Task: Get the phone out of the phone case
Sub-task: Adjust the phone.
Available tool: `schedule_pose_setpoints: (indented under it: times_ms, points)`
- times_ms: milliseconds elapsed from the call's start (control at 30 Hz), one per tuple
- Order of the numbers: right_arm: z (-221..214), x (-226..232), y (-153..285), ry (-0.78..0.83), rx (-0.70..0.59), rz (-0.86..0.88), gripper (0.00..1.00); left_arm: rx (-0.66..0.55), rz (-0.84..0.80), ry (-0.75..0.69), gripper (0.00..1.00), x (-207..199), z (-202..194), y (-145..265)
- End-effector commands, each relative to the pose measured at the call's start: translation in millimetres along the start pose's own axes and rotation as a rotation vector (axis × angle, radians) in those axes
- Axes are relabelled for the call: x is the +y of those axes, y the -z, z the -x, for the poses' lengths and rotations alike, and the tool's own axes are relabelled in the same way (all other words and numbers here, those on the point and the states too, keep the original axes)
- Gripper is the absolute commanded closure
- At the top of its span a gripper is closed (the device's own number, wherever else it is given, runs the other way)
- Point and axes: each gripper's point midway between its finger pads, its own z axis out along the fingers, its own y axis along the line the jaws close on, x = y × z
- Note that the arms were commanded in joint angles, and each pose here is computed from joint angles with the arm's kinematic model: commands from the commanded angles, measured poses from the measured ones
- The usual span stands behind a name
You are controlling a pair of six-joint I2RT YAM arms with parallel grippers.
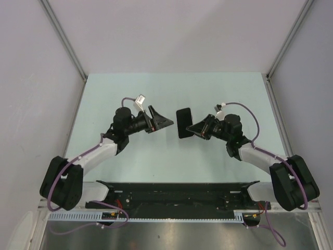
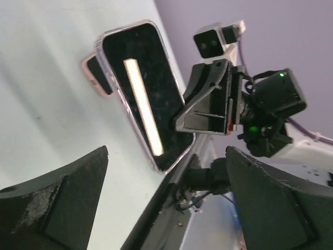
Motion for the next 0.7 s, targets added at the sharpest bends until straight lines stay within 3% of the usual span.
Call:
schedule_pose_setpoints:
  times_ms: [0,200,233,333,667]
  points:
    - [3,62,6,0.076,0.059,0.204,1.0,0.022,-0.287,0.016,0.03,-45,8,-3]
    - [3,75,16,0.105,0.019,0.195,1.0,-0.013,-0.43,0.143,0.08,-45,1,-1]
    - [2,75,16,0.102,0.02,0.192,1.0,-0.001,-0.438,0.217,0.12,-39,-1,-5]
    - [0,76,15,0.086,0.032,0.199,1.0,-0.009,-0.515,0.226,0.18,-45,1,-5]
    - [-24,82,-2,0.084,0.108,0.2,1.0,0.009,-0.54,0.202,0.19,-54,0,-7]
